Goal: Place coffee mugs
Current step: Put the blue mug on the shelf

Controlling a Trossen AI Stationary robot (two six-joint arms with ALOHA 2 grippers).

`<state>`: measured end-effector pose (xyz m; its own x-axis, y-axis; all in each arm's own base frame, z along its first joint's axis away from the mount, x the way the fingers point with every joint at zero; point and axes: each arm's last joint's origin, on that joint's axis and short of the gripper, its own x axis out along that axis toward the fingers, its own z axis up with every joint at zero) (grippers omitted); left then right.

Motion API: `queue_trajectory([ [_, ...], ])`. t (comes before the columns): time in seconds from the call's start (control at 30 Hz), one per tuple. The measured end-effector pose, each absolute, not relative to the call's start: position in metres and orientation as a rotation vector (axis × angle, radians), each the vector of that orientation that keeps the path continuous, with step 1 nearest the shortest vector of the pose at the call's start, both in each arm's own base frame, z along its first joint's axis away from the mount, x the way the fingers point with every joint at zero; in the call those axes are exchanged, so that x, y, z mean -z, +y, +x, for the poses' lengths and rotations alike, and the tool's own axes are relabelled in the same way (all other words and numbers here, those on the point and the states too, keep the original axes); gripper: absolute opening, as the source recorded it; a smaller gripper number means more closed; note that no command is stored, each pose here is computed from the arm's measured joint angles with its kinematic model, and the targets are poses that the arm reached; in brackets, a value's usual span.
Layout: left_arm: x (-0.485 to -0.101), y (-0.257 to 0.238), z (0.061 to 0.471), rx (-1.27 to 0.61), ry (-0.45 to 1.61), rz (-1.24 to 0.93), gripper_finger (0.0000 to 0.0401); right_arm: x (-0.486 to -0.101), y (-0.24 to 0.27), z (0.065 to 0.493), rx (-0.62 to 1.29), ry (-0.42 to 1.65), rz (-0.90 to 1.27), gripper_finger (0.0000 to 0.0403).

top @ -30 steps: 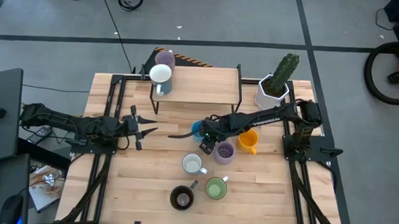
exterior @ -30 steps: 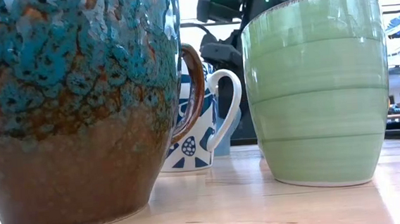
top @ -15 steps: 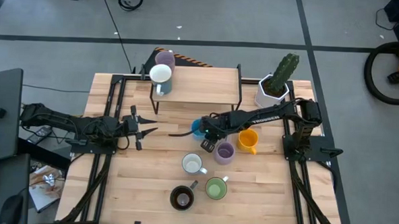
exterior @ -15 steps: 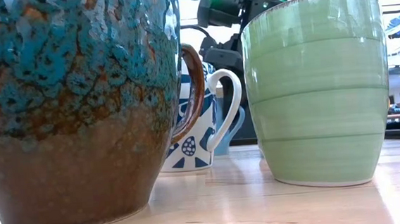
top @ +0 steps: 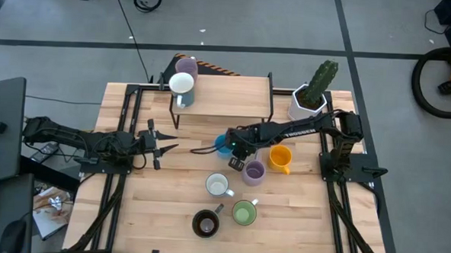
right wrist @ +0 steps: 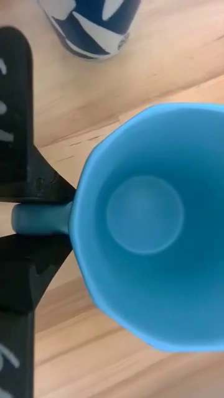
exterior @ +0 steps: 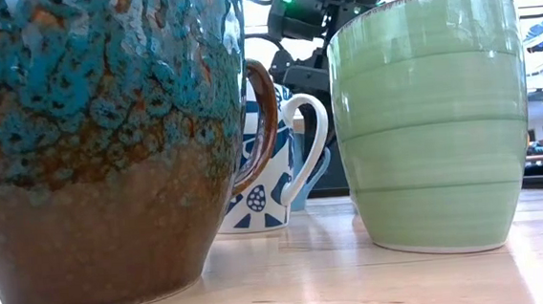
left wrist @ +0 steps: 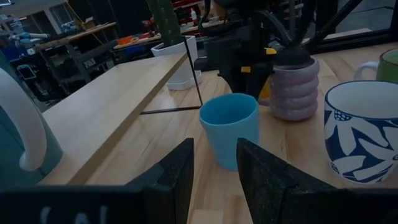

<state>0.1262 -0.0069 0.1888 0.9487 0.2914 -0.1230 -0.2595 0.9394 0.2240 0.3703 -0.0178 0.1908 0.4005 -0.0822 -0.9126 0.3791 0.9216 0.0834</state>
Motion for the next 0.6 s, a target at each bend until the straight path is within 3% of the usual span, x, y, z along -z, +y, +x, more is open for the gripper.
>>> queue_trajectory([
  [0.6, -0.189, -0.007, 0.126, -0.283, 0.155, 0.200, 0.0128, -0.238, -0.021, 0.393, 0.146, 0.991, 0.188, 0.0057],
])
